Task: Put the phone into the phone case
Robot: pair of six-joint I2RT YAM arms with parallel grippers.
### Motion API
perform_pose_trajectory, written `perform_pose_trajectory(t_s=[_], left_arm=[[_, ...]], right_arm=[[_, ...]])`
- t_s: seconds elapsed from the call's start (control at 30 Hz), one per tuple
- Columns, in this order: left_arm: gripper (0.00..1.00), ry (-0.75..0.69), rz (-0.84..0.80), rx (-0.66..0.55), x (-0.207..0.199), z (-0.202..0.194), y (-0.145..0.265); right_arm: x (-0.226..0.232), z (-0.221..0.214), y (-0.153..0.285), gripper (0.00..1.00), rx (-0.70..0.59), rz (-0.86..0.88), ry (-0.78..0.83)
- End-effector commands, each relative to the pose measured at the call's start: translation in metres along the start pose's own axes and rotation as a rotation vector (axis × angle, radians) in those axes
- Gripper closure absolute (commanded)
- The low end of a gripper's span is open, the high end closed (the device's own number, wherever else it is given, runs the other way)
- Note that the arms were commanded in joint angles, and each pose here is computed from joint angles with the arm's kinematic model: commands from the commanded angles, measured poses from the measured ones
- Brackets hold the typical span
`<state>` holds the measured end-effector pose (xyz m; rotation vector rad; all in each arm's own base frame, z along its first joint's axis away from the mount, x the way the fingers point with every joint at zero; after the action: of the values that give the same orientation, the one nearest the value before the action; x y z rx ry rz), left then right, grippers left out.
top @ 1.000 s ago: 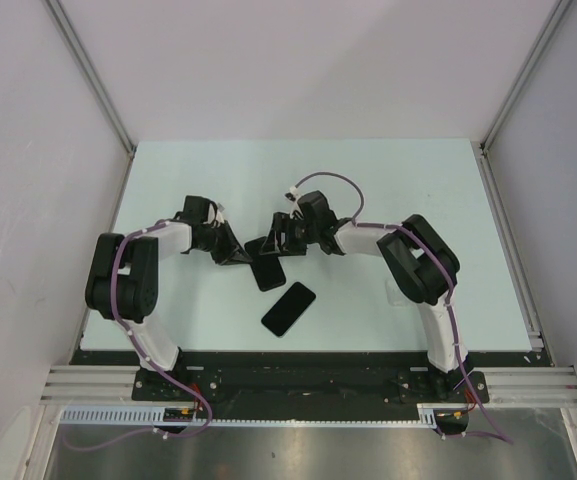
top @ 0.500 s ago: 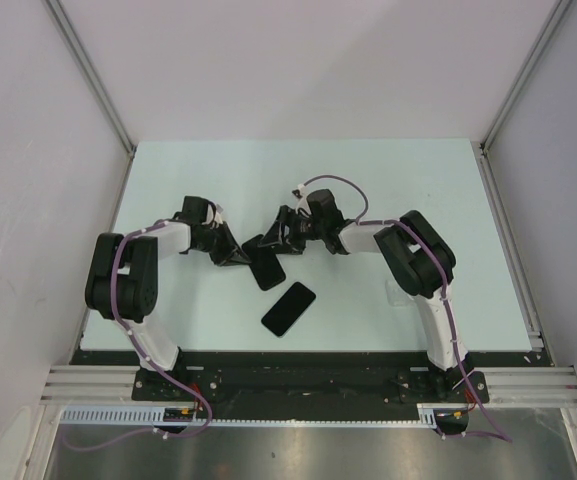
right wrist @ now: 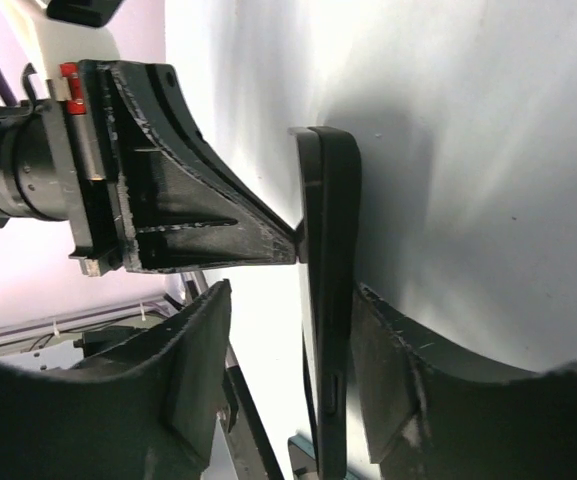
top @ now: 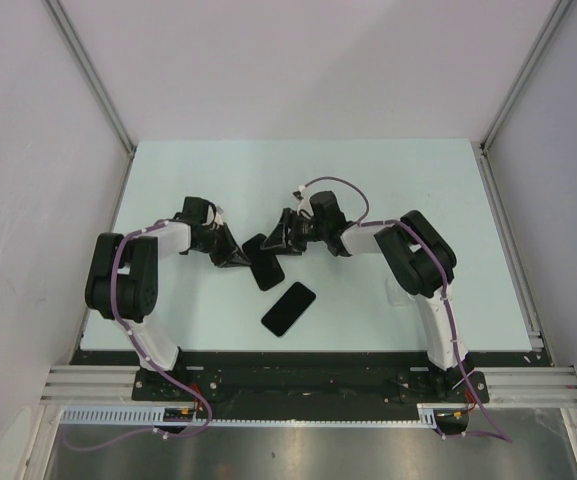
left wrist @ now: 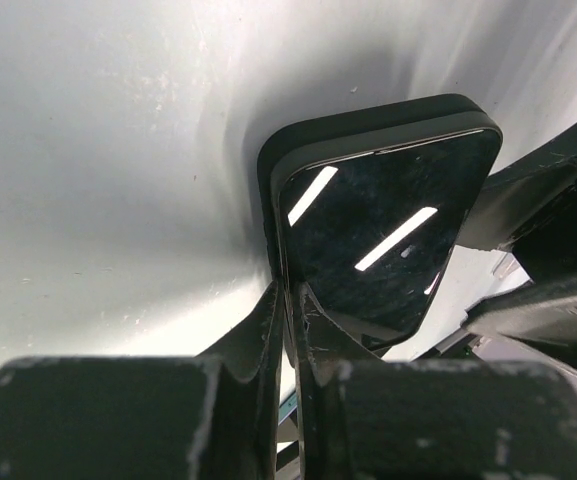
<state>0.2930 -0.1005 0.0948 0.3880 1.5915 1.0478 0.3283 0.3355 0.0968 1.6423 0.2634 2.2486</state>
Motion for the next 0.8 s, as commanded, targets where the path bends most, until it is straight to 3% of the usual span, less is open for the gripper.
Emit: perform_pose_trajectory(t_s=[0.0, 0.4, 0.77], left_arm=[[0.9, -0.003, 0.039, 0.026, 0.007, -0.009, -0.009], [0.9, 0.003, 0.026, 0.02, 0.007, -0.01, -0.009], [0.88, -0.013, 0.021, -0.039, -0.002, -0.005, 0.005]], right_arm=[[0.007, -0.001, 0.007, 0.49, 0.027, 0.004, 0.053], [0.013, -0.007, 0.003, 0.63, 0.05, 0.045, 0.08], [0.011, -0.003, 0.008, 0.97, 0.04, 0.021, 0.103]])
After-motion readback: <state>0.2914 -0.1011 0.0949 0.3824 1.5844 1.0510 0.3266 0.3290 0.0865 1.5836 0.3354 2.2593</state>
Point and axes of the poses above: each gripper's point midway between its finger pads, its own y axis back along the fingers, its own x axis along the line the jaws close on, z = x × y, the point moved 9 cm from there along y, back along the fingers, and after that the axes turned 3 degrees about y, right-handed, at the moved point
